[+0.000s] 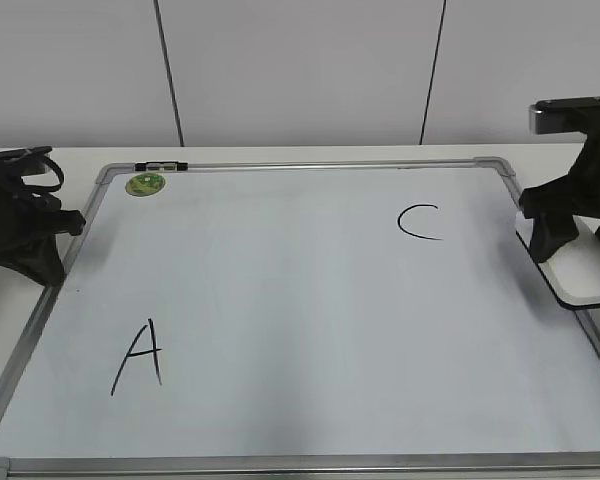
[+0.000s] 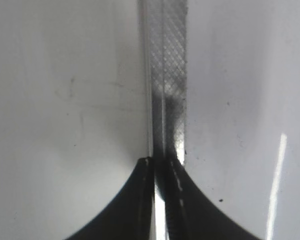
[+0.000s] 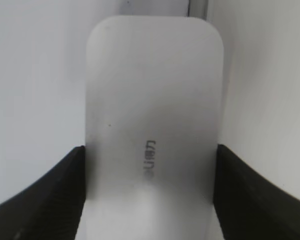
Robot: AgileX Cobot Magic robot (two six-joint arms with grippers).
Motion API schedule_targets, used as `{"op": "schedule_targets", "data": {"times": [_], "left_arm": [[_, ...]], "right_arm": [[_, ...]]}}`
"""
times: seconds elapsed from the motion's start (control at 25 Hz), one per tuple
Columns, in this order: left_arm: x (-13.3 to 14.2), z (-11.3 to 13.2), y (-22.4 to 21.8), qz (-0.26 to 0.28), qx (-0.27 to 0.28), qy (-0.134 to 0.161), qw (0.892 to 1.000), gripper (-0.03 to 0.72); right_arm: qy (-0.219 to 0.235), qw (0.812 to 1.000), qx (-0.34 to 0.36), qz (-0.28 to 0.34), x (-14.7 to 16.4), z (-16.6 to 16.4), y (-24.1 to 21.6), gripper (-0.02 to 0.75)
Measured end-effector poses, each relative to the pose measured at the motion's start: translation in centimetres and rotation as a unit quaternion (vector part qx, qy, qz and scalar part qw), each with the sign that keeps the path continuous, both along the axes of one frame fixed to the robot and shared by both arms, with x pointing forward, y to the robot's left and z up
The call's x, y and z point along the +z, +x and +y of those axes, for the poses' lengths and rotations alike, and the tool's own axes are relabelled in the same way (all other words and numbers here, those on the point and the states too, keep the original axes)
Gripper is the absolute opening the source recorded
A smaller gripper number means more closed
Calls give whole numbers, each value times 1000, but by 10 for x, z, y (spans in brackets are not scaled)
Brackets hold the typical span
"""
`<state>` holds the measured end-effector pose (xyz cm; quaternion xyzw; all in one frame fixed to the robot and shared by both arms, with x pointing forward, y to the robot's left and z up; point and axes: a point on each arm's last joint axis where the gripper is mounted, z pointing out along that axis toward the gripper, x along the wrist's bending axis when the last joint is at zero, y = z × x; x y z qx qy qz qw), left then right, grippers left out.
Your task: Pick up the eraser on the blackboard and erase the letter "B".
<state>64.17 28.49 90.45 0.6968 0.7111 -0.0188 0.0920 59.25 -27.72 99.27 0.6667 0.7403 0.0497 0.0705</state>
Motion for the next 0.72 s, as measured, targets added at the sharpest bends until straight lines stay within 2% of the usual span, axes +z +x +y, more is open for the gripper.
{"op": "schedule_targets", "data": {"times": [0.28,0.72], "left_arm": [[0,0,0,0,0,0,1000,25],[0,0,0,0,0,0,1000,26]], "right_arm": [[12,998,-40,-55,-18,-2,5,541],[-2,998,-45,-33,-50,-3,15,541]]}}
